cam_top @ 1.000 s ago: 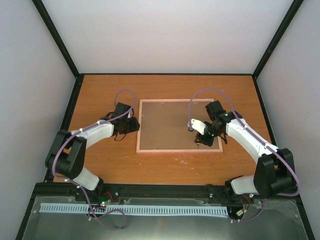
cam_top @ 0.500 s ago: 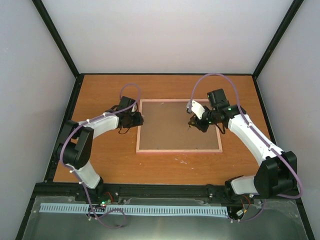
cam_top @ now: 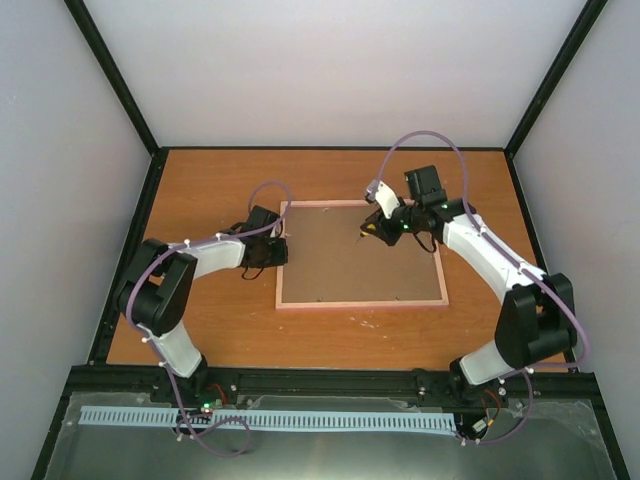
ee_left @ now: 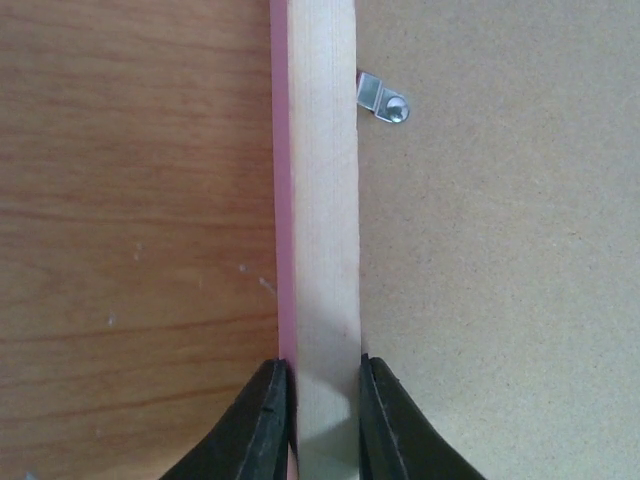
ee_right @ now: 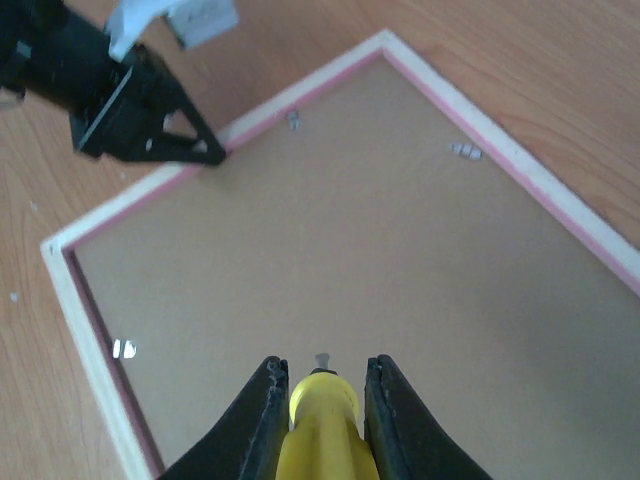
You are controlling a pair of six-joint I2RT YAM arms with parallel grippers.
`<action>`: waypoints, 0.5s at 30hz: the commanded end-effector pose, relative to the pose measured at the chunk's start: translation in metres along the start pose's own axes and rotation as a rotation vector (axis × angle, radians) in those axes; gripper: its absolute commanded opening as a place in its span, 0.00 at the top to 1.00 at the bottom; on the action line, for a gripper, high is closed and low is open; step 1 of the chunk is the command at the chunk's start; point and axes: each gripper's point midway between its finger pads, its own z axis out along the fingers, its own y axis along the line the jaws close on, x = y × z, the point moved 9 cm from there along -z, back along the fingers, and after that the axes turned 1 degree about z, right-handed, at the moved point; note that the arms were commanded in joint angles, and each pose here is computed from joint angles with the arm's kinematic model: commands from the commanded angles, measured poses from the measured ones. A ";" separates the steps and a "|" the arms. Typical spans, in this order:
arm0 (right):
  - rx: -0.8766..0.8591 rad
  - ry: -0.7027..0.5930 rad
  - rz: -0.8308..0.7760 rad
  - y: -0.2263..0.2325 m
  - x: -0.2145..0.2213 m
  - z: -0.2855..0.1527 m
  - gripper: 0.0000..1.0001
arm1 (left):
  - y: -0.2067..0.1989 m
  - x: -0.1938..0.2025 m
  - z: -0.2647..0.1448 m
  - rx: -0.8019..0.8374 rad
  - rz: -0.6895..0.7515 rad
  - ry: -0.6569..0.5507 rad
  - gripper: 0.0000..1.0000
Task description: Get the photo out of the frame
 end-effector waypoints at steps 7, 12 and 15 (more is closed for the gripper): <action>-0.103 -0.128 -0.037 0.008 -0.058 0.057 0.97 | 0.008 0.055 -0.017 -0.022 -0.001 0.069 0.90; -0.186 -0.120 -0.020 0.015 -0.072 0.095 0.97 | 0.015 0.069 -0.034 -0.013 -0.015 0.058 0.92; -0.233 -0.095 0.008 0.018 -0.078 0.118 0.97 | 0.018 0.076 -0.042 0.005 -0.023 0.054 0.92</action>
